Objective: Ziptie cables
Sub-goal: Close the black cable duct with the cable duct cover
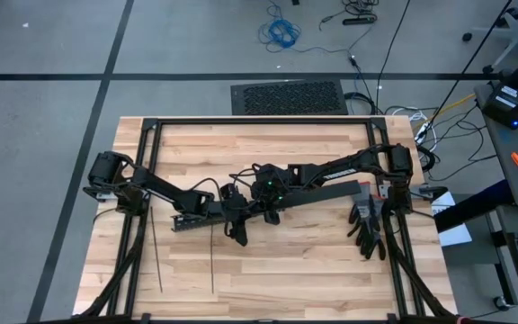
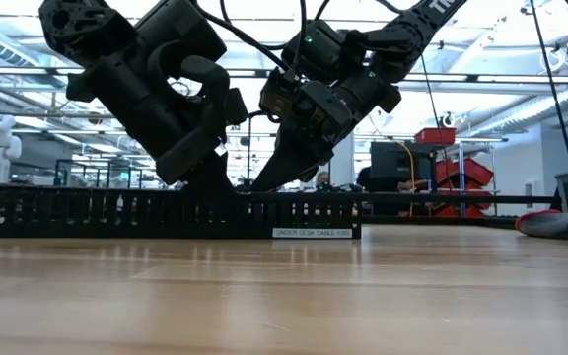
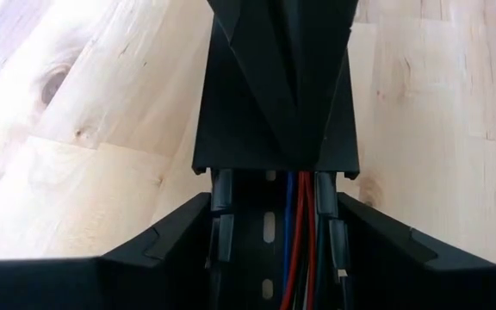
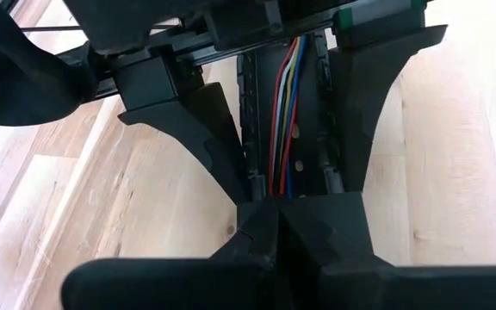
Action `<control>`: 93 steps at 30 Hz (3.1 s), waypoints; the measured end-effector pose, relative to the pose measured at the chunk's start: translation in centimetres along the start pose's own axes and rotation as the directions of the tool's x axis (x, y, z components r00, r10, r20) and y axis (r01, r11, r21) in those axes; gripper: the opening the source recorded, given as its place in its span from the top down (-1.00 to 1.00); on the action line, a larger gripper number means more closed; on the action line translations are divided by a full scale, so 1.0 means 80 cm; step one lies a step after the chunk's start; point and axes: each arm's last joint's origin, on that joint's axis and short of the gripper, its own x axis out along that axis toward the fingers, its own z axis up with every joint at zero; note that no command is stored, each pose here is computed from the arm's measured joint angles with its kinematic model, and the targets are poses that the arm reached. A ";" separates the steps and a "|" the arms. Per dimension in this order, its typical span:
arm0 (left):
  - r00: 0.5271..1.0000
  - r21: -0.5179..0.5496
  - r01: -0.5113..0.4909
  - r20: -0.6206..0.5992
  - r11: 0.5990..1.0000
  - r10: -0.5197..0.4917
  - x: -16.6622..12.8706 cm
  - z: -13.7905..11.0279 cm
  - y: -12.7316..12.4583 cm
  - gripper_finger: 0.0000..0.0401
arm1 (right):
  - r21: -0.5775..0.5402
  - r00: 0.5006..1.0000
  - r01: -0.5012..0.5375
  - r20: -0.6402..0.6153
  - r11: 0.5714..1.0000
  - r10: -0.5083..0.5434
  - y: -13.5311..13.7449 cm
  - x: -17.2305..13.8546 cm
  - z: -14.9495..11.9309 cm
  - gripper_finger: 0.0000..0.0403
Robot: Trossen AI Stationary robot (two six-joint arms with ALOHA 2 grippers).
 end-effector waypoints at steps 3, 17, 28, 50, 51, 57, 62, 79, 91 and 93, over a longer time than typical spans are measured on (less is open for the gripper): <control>1.000 -0.001 0.000 0.002 1.000 0.000 0.000 0.000 0.000 -0.12 | 0.000 1.000 0.000 0.006 1.000 0.000 0.000 0.000 0.000 1.00; 1.000 -0.003 -0.002 0.008 1.000 0.002 0.000 0.001 0.000 -0.12 | -0.030 0.998 -0.018 0.057 0.999 0.020 0.005 0.002 0.006 1.00; 1.000 -0.034 -0.001 0.015 0.999 0.002 0.001 0.002 0.000 -0.12 | -0.052 0.997 -0.014 0.079 0.999 0.018 0.010 -0.013 0.016 0.99; 1.000 -0.033 -0.008 0.013 0.999 0.008 0.001 0.002 0.000 -0.12 | -0.059 0.995 0.046 -0.081 0.997 -0.051 0.014 -0.046 0.009 0.65; 1.000 -0.033 -0.008 0.013 0.999 0.008 0.001 0.002 0.000 -0.12 | -0.058 0.995 0.047 -0.081 0.997 -0.052 0.013 -0.046 0.009 0.70; 1.000 -0.029 -0.008 0.013 1.000 0.009 0.001 0.002 0.000 -0.12 | -0.075 0.998 0.043 -0.044 0.996 -0.046 0.009 -0.031 0.008 0.97; 1.000 -0.029 -0.009 0.011 1.000 0.009 0.001 0.002 0.001 -0.12 | -0.066 0.999 0.036 -0.034 0.997 -0.038 0.005 -0.014 0.004 1.00; 1.000 -0.034 -0.002 0.016 0.999 0.002 0.000 0.002 0.001 -0.12 | -0.144 0.997 0.031 0.070 0.989 -0.021 0.010 -0.025 0.019 0.97; 1.000 -0.034 -0.002 0.016 0.999 0.002 0.000 0.003 0.001 -0.12 | -0.140 0.992 0.124 -0.015 0.982 -0.127 0.021 -0.077 0.026 0.60; 1.000 -0.034 -0.002 0.013 0.999 0.003 0.000 0.002 0.001 -0.12 | -0.104 0.981 0.163 -0.088 0.981 -0.172 0.018 -0.077 0.016 0.64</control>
